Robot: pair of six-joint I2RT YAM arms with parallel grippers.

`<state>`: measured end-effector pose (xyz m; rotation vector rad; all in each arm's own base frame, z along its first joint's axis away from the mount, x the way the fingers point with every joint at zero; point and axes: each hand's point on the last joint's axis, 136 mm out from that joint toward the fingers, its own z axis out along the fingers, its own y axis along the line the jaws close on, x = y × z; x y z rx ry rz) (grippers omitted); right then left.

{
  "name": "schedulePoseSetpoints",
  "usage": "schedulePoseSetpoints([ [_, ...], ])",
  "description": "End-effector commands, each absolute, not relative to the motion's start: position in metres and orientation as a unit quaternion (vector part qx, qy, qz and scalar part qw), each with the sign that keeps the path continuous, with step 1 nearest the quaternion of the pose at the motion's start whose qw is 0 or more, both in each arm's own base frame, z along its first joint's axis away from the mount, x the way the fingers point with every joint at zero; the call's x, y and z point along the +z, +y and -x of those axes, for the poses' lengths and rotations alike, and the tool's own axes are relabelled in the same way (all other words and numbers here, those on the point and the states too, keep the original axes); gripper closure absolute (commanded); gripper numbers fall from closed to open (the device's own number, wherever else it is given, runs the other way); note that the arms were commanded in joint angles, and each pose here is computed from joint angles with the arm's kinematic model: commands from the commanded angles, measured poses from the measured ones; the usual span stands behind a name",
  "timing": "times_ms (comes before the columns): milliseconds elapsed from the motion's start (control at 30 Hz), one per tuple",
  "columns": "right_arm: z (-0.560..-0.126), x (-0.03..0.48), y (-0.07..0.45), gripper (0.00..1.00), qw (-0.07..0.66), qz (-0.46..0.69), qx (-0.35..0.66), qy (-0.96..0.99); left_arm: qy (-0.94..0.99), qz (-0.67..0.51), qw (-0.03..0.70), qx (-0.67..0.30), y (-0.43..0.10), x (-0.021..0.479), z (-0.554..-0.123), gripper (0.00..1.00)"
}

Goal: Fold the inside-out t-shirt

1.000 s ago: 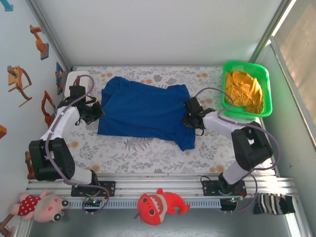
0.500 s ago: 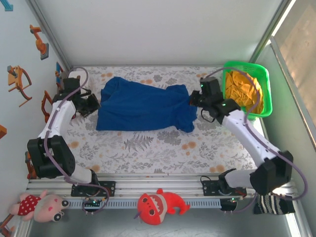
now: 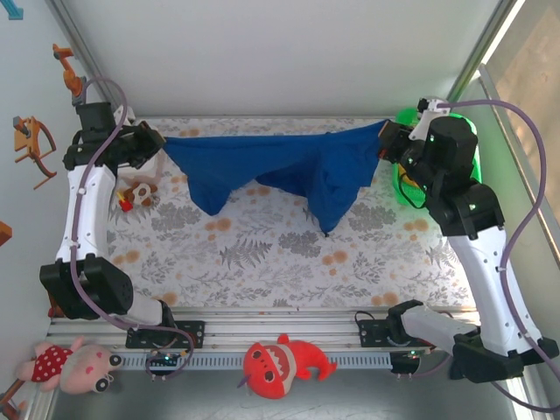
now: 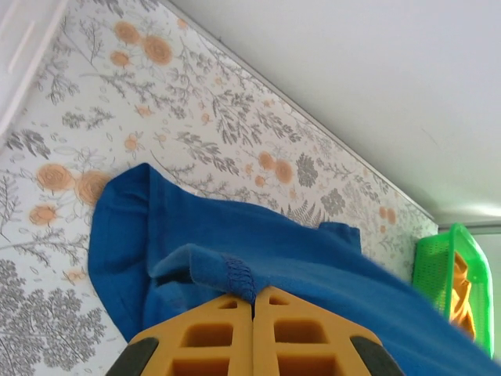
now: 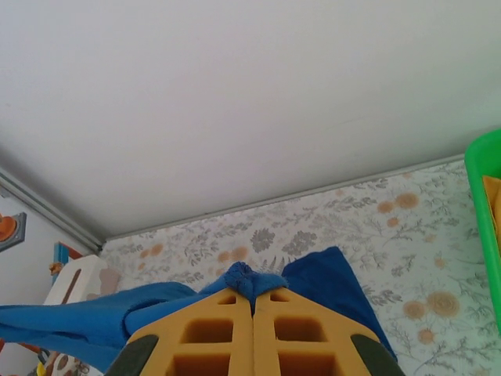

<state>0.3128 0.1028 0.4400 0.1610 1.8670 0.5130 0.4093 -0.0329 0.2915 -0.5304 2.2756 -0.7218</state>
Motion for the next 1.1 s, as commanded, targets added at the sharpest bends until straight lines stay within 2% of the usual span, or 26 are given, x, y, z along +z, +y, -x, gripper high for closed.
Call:
schedulePoseSetpoints([
  [0,-0.312,0.419,0.098,1.00,0.548,-0.073,0.206,0.808,0.866,0.213,0.333,-0.306,-0.039,0.291,-0.401,0.99],
  [100,-0.318,0.409,0.102,1.00,0.540,-0.072,0.206,0.812,0.854,0.213,0.348,-0.322,-0.041,0.296,-0.404,1.00],
  [200,-0.339,0.422,0.104,1.00,0.547,-0.065,0.205,0.809,0.824,0.226,0.385,-0.349,-0.040,0.327,-0.420,1.00],
  [333,-0.370,0.489,0.102,1.00,0.590,-0.052,0.226,0.774,0.767,0.225,0.449,-0.399,-0.042,0.410,-0.454,1.00],
  [400,-0.371,0.531,0.099,1.00,0.616,-0.049,0.239,0.749,0.744,0.214,0.473,-0.420,-0.044,0.453,-0.465,1.00],
  [500,-0.357,0.582,0.096,1.00,0.650,-0.044,0.256,0.714,0.716,0.197,0.511,-0.434,-0.044,0.513,-0.461,1.00],
  [600,-0.335,0.603,0.094,1.00,0.667,-0.043,0.275,0.691,0.693,0.181,0.541,-0.441,-0.044,0.550,-0.441,1.00],
  [900,-0.258,0.634,0.072,1.00,0.716,-0.055,0.296,0.630,0.668,0.169,0.575,-0.441,-0.046,0.566,-0.386,1.00],
  [1067,-0.256,0.633,0.074,1.00,0.709,-0.051,0.296,0.638,0.685,0.171,0.561,-0.432,-0.046,0.547,-0.389,1.00],
])
